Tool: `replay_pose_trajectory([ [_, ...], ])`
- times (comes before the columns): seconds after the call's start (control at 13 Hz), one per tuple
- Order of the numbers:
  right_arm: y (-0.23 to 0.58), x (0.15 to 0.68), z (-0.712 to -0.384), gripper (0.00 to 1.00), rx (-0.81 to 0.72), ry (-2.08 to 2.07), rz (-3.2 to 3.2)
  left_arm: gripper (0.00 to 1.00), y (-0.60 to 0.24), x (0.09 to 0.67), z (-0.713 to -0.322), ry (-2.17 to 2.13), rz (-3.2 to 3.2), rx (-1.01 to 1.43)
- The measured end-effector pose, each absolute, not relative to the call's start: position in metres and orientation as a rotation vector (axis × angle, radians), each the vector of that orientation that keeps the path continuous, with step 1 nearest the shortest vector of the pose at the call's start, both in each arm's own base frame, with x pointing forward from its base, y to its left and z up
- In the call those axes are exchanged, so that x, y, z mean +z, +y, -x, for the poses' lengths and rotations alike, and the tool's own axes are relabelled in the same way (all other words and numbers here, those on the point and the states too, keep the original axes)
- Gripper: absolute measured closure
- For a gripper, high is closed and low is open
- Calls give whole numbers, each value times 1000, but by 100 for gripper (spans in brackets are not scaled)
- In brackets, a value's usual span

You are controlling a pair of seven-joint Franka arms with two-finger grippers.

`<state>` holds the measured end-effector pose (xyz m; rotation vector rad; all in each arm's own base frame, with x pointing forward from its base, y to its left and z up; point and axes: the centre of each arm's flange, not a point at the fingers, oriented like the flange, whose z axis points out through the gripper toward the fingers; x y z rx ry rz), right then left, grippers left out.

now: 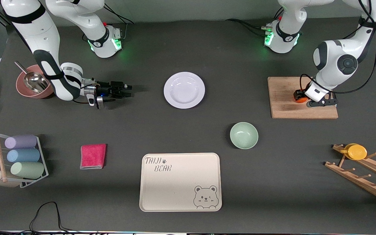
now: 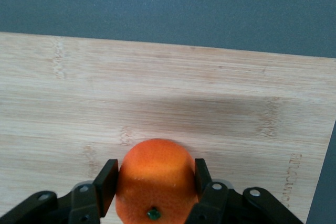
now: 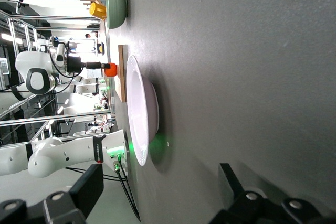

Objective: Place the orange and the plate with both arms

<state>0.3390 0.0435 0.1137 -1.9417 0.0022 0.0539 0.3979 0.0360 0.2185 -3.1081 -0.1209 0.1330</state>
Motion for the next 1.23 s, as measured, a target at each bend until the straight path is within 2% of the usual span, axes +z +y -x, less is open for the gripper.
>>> replay_pose_trajectory([
  [0.15,44,114,-339,8,54,2,1942,36,36,219,-398,-121,3108,133],
  [0.23,44,114,-339,17,54,2,1941,36,36,219,-398,-121,3108,132],
  [0.31,44,114,-339,17,54,2,1941,36,36,220,-399,-122,3108,129],
  [0.46,44,114,-339,34,53,2,1941,36,37,226,-401,-123,3108,126],
  [0.54,44,114,-339,34,53,2,1941,36,37,232,-404,-124,3107,144],
  [0.62,44,114,-339,41,53,2,1941,36,38,243,-408,-126,3104,172],
  [1.0,44,114,-339,49,52,1,1941,36,43,363,-448,-144,3080,336],
  [1.08,44,114,-339,54,52,1,1941,36,42,390,-457,-144,3078,347],
  [1.23,44,114,-339,54,52,1,1941,36,26,441,-472,-130,3077,363],
])
